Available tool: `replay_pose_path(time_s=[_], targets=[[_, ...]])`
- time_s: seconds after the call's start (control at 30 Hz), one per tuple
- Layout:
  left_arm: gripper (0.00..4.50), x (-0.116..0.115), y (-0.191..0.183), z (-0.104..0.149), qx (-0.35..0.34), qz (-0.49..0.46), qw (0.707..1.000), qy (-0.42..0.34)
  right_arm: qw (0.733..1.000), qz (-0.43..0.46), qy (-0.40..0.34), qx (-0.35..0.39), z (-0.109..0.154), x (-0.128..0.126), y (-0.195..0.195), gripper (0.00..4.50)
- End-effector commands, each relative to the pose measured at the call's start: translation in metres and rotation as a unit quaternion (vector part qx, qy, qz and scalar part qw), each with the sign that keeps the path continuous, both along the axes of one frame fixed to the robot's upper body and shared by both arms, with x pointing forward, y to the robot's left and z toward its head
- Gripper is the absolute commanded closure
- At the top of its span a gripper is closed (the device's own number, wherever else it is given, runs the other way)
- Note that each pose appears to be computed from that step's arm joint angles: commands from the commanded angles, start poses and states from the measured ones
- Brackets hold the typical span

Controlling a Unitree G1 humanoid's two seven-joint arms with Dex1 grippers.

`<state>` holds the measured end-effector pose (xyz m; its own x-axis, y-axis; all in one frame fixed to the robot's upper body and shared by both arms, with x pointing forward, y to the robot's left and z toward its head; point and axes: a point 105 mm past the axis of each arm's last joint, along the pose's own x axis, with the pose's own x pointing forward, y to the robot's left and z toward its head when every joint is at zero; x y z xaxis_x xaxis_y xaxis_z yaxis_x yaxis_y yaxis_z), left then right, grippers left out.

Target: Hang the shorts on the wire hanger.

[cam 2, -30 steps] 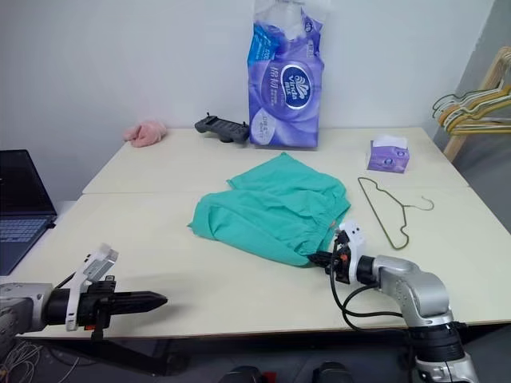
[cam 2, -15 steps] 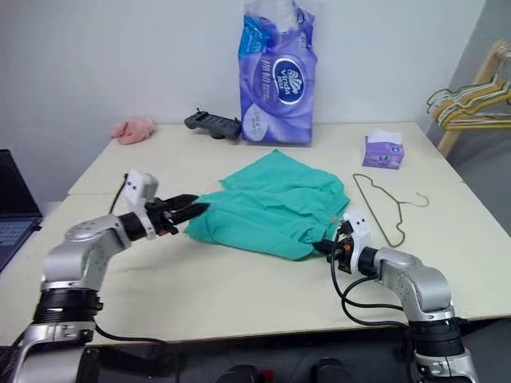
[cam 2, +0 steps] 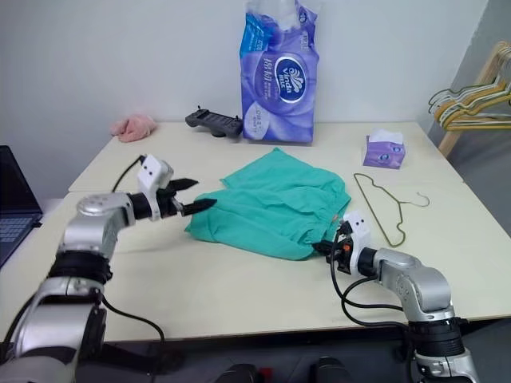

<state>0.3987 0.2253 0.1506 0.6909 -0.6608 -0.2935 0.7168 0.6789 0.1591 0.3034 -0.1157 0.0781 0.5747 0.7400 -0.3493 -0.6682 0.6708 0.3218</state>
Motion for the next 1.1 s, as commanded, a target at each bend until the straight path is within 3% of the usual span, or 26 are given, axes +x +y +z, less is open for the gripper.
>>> replay_pose_path(time_s=[0.03, 0.23, 0.37, 0.63, 0.73, 1.1], targets=[[0.05, -0.002, 0.005, -0.002, 0.031, -0.051, 0.996, 0.072, 1.0, 0.012, -0.024, 0.009, 0.013, 0.004, 0.006, 4.5], [0.05, -0.009, 0.002, -0.019, 0.029, -0.068, 0.979, 0.191, 1.0, 0.014, -0.026, 0.011, 0.013, 0.004, 0.009, 4.5], [0.05, -0.015, 0.01, -0.039, 0.102, -0.068, 0.967, 0.223, 1.0, 0.0, -0.029, 0.011, 0.014, 0.003, 0.004, 4.5], [0.05, -0.011, 0.025, -0.051, 0.162, -0.031, 0.966, 0.2, 1.0, -0.008, -0.025, 0.013, 0.011, -0.004, 0.003, 4.5], [0.64, -0.005, 0.023, -0.047, 0.149, -0.017, 0.973, 0.175, 1.0, -0.009, -0.025, 0.011, 0.011, -0.004, 0.002, 4.5], [4.12, -0.009, 0.032, -0.045, 0.129, -0.011, 0.978, 0.166, 0.999, -0.002, -0.03, 0.011, 0.014, 0.002, 0.005, 4.5]])
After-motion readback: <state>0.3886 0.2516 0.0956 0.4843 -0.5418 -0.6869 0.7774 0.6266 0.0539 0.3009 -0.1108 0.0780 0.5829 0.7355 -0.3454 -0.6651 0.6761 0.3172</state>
